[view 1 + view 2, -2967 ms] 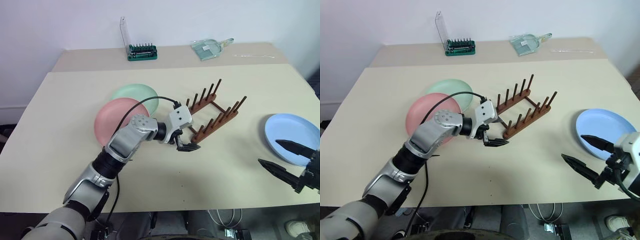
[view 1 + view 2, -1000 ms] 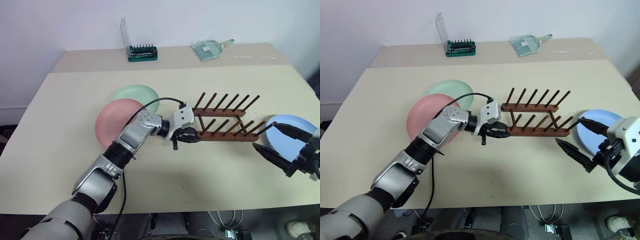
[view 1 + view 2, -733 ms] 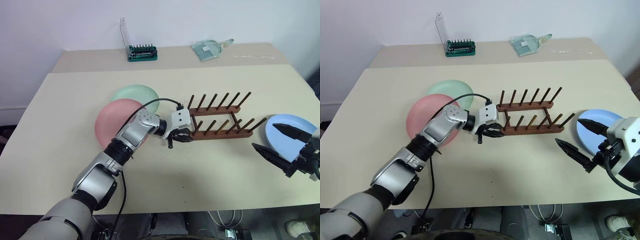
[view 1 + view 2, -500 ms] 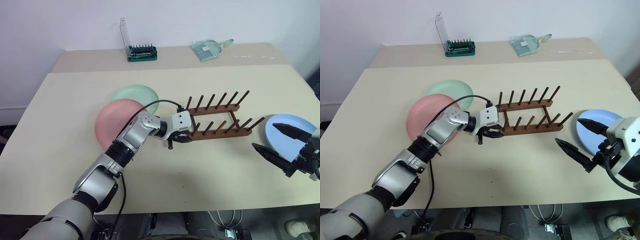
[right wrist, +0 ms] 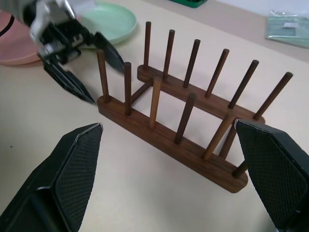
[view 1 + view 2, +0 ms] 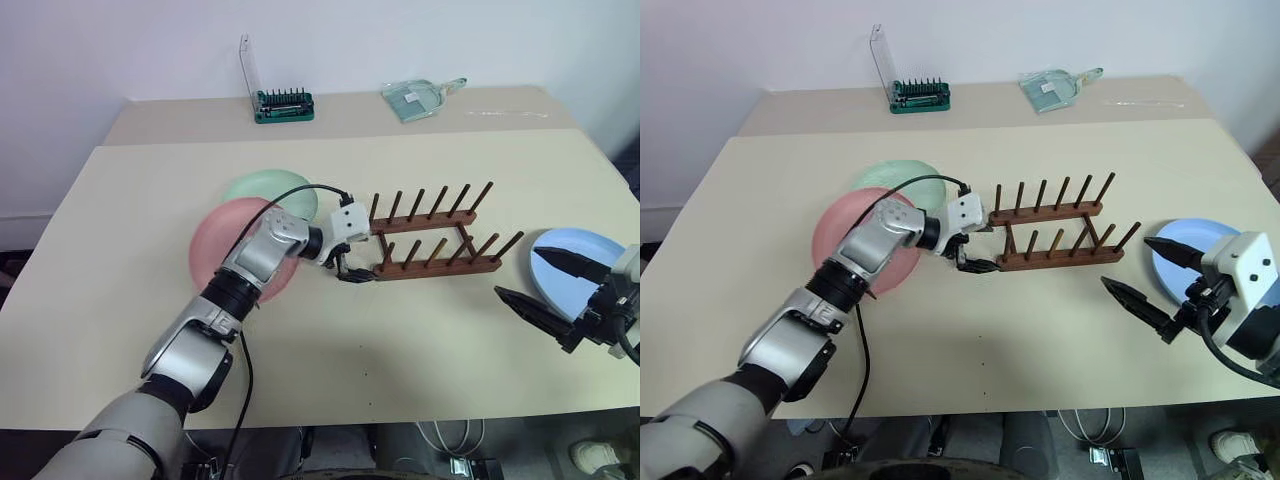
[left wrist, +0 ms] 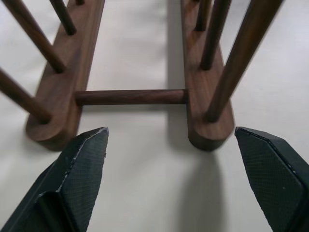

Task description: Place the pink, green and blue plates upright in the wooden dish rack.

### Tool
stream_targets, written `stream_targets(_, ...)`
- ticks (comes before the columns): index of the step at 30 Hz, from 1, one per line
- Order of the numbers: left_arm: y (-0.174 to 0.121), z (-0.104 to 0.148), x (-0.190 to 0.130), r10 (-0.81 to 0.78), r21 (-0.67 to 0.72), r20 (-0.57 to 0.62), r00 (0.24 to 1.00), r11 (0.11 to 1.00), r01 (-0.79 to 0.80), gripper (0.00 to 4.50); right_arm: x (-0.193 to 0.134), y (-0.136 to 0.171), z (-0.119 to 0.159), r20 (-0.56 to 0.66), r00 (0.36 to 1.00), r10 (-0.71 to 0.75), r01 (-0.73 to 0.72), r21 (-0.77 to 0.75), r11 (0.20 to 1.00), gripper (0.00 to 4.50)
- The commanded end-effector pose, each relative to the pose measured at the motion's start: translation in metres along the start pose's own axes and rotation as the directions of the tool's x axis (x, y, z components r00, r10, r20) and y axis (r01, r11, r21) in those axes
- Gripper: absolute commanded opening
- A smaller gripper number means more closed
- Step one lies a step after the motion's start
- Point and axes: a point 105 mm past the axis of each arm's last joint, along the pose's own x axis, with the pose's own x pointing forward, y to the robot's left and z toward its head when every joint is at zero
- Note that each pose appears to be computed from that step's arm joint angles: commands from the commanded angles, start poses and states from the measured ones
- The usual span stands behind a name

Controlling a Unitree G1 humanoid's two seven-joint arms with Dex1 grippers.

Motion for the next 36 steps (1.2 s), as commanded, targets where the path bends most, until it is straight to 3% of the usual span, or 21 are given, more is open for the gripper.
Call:
stream_targets(1,0.002,0.028,-0.023,-0.02,0.079,0.046,0.999,0.997,0.017,4.42,0.003,0.004,-0.002,-0.027,0.999,0.027,-0.028,-0.023,0.999,4.5)
stream_targets(8,0.001,0.023,-0.036,-0.022,0.071,0.032,0.999,0.997,0.02,4.42,0.011,0.006,-0.008,-0.04,0.998,0.043,-0.044,-0.021,0.999,4.5)
stream_targets(9,-0.003,0.026,-0.04,-0.054,0.041,0.049,0.997,0.998,0.052,4.2,0.012,0.008,-0.009,-0.041,0.998,0.054,-0.055,-0.009,0.998,4.5)
stream_targets(11,-0.016,0.037,-0.05,-0.142,-0.003,0.115,0.983,0.99,0.144,3.6,0.013,0.007,-0.009,-0.047,0.997,0.055,-0.056,-0.008,0.998,3.96)
stream_targets(13,-0.036,0.041,-0.061,-0.276,-0.061,0.164,0.947,0.955,0.289,2.67,0.015,0.006,-0.013,-0.07,0.996,0.054,-0.055,-0.008,0.998,3.19)
stream_targets(18,-0.059,0.032,-0.055,-0.373,-0.102,0.152,0.915,0.915,0.39,0.06,0.024,0.005,-0.026,-0.113,0.993,0.041,-0.045,-0.029,0.999,0.57)
stream_targets(19,-0.062,0.032,-0.053,-0.383,-0.101,0.151,0.911,0.911,0.399,0.0,0.025,0.005,-0.03,-0.134,0.99,0.038,-0.044,-0.041,0.998,0.04)
stream_targets(22,-0.072,0.026,-0.038,-0.405,-0.107,0.147,0.902,0.901,0.421,0.0,0.031,-0.001,-0.046,-0.183,0.983,0.012,-0.025,-0.071,0.997,0.04)
stream_targets(25,-0.063,0.016,-0.012,-0.309,-0.126,0.116,0.944,0.938,0.323,0.0,0.037,-0.012,-0.055,-0.21,0.977,-0.031,0.006,-0.118,0.993,0.04)
stream_targets(27,-0.055,0.01,0.004,-0.221,-0.072,0.072,0.973,0.971,0.226,0.0,0.039,-0.02,-0.065,-0.256,0.965,-0.059,0.02,-0.154,0.988,0.04)
stream_targets(36,-0.066,-0.005,0.032,-0.165,0.054,-0.031,0.986,0.985,0.166,0.0,0.049,-0.04,-0.078,-0.295,0.951,-0.092,0.025,-0.223,0.975,0.04)
